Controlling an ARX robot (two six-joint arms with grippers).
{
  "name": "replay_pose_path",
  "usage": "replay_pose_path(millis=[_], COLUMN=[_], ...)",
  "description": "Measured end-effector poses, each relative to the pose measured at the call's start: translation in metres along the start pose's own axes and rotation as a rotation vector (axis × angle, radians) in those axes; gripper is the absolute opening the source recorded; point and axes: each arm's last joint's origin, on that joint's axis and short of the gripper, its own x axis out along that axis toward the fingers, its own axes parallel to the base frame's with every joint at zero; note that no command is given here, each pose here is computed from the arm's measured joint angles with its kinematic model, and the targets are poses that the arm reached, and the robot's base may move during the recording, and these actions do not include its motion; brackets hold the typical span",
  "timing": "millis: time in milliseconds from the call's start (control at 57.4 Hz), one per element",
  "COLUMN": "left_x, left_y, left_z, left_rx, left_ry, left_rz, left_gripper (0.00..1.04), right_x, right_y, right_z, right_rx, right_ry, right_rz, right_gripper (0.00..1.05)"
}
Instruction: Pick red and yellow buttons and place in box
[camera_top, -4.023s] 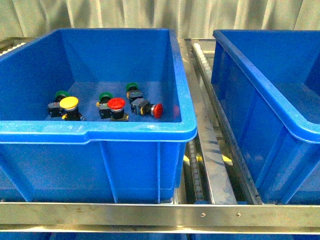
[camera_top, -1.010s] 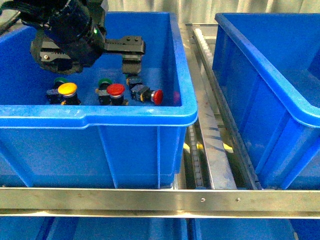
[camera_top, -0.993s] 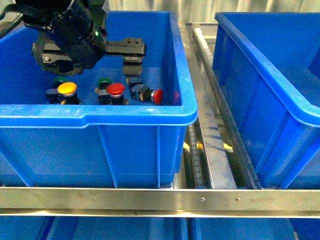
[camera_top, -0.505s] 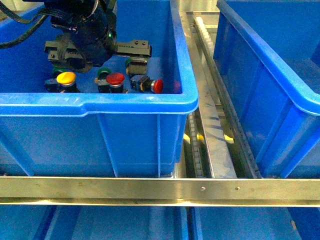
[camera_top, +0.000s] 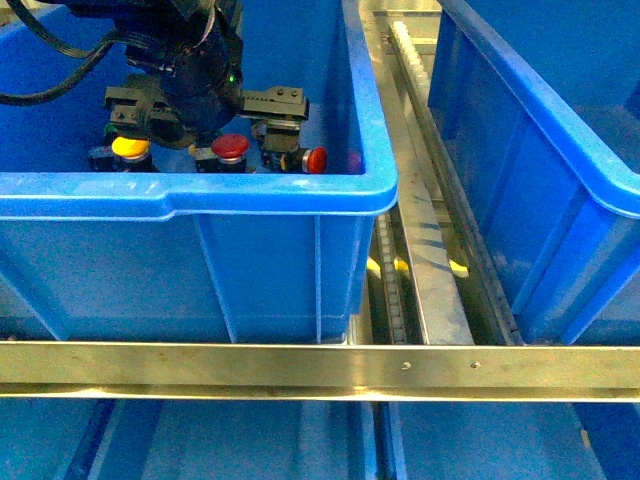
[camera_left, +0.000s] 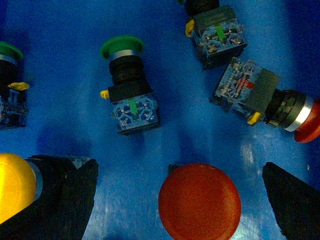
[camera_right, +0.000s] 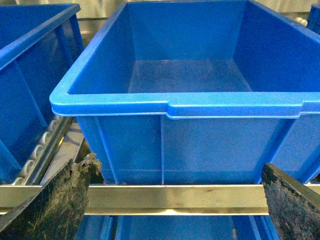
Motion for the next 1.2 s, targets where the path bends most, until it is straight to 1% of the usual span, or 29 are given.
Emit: replay_pose_path(millis=[174, 401, 435, 540, 575, 627, 662, 766, 801, 1045, 1115, 1202], left_x=[0.006, 0.015, 0.016, 0.019, 0.02, 0.021, 0.021, 0.021, 0.021, 0.014, 0.007, -0.012], left_y=[-0.002, -0.011, -0.012, -0.014, -0.014, -0.015, -0.015, -0.015, -0.015, -0.006, 0.003, 0.024], left_z=[-0.002, -0.003, -0.004, -0.005, -0.005, -0.006, -0.006, -0.005, -0.004, -0.01, -0.009, -0.001], left_rx=[0.003, 0.013, 0.015, 0.017, 0.017, 0.018, 0.018, 0.015, 0.013, 0.004, -0.022, -0.118], left_ry=[0.007, 0.011, 0.013, 0.013, 0.013, 0.013, 0.011, -0.001, -0.006, -0.021, -0.039, -0.091], left_rz=[0.007, 0.006, 0.009, 0.019, 0.02, 0.022, 0.025, 0.032, 0.031, 0.031, 0.011, -0.062], left_gripper=[0.97, 0.96, 0.94, 0.78, 0.74, 0.65, 0.62, 0.38, 0.34, 0.33, 0.33, 0.33], right_x=[0.0, 0.0, 0.0, 0.0, 0.0, 0.0, 0.0, 0.0, 0.0, 0.0, 0.0, 0.0], right_y=[0.0, 0.0, 0.0, 0.0, 0.0, 0.0, 0.0, 0.0, 0.0, 0.0, 0.0, 0.0], right_z=[0.0, 0.0, 0.0, 0.0, 0.0, 0.0, 0.0, 0.0, 0.0, 0.0, 0.0, 0.0], right_rx=[0.0, 0.0, 0.0, 0.0, 0.0, 0.0, 0.0, 0.0, 0.0, 0.0, 0.0, 0.0], right_ry=[0.0, 0.0, 0.0, 0.0, 0.0, 0.0, 0.0, 0.0, 0.0, 0.0, 0.0, 0.0], right_rz=[0.0, 0.0, 0.0, 0.0, 0.0, 0.0, 0.0, 0.0, 0.0, 0.0, 0.0, 0.0], right_gripper=[0.99, 0.99, 0.99, 0.99, 0.99, 0.99, 0.99, 0.99, 0.99, 0.99, 0.99, 0.99])
